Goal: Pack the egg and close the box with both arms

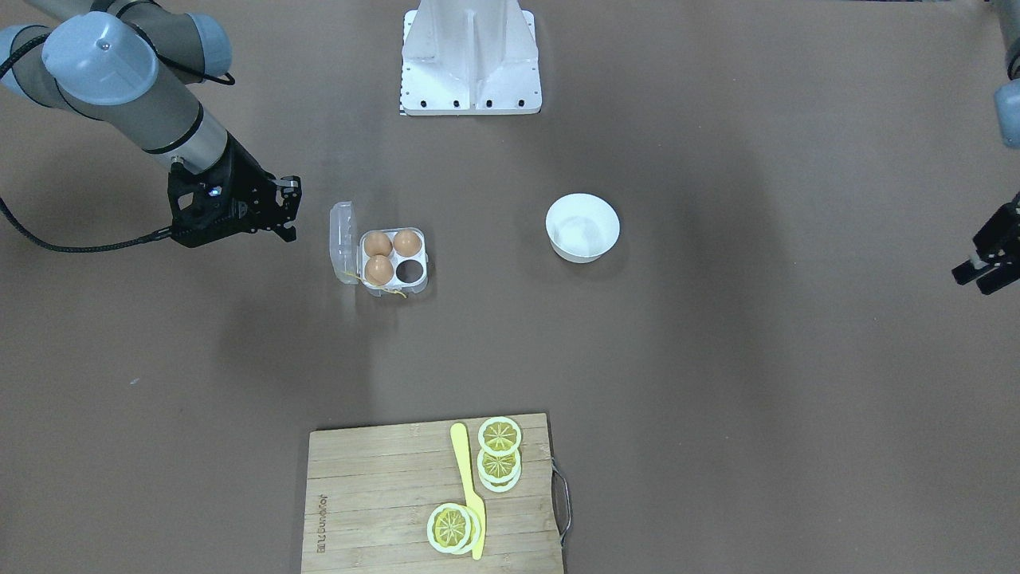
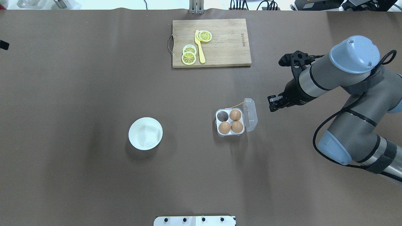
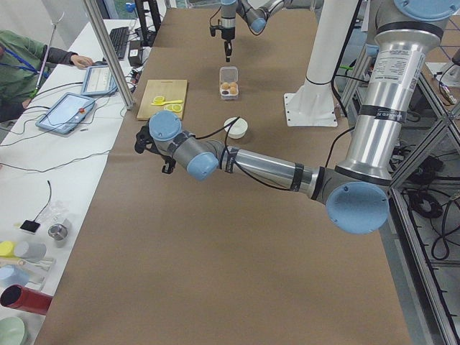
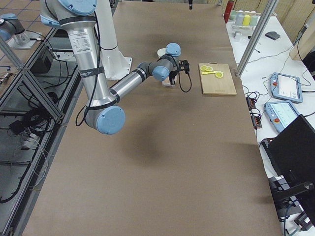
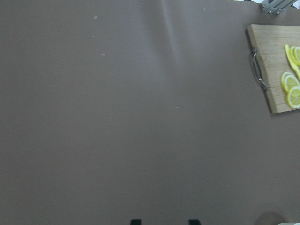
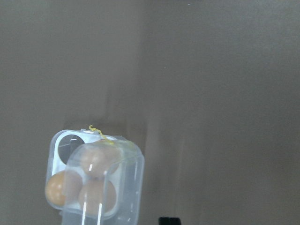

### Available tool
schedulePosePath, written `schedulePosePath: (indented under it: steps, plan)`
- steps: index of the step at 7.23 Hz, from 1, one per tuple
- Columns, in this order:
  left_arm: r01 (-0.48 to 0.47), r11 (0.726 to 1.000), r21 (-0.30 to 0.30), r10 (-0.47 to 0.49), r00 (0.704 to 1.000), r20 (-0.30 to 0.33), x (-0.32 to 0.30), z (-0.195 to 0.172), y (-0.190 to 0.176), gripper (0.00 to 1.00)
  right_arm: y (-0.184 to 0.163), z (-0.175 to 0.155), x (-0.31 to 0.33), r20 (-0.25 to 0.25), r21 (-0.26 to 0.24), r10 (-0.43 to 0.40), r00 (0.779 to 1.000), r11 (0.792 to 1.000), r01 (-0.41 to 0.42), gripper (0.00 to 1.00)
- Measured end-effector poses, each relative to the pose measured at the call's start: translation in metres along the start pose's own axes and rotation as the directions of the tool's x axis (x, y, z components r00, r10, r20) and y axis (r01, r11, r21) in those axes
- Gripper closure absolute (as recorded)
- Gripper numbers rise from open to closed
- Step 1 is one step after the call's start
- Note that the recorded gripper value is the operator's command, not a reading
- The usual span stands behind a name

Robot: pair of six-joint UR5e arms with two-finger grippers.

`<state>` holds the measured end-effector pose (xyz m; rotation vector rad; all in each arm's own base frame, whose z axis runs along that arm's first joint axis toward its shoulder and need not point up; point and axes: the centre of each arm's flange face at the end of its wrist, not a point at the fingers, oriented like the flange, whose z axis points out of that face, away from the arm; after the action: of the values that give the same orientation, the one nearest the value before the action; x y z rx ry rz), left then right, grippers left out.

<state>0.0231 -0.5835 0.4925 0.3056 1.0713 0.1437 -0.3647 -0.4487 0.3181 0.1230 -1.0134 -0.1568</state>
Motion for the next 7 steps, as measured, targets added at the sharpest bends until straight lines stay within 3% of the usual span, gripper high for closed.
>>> schedulePosePath:
  steps: [3,5,6,7]
  plan:
    - [-0.138,0.987,-0.08,0.146,0.984,0.104,-0.064,-0.039,0.01,0.5,0.013,0.019,-0.062,0.035,0.0,0.022,0.999,1.0,-0.022,1.0]
    - [-0.15,0.984,-0.092,0.16,0.98,0.115,-0.068,-0.042,0.012,0.5,0.023,0.03,-0.113,0.061,0.019,0.035,0.998,0.999,-0.037,1.0]
    - [-0.148,0.984,-0.094,0.159,0.981,0.115,-0.069,-0.042,0.013,0.39,0.022,0.027,-0.129,0.076,0.028,0.04,0.996,0.999,-0.042,1.0]
    - [-0.135,0.986,-0.099,0.147,0.982,0.119,-0.075,-0.041,0.018,0.11,0.018,0.021,-0.138,0.085,0.037,0.043,0.995,0.998,-0.047,0.93]
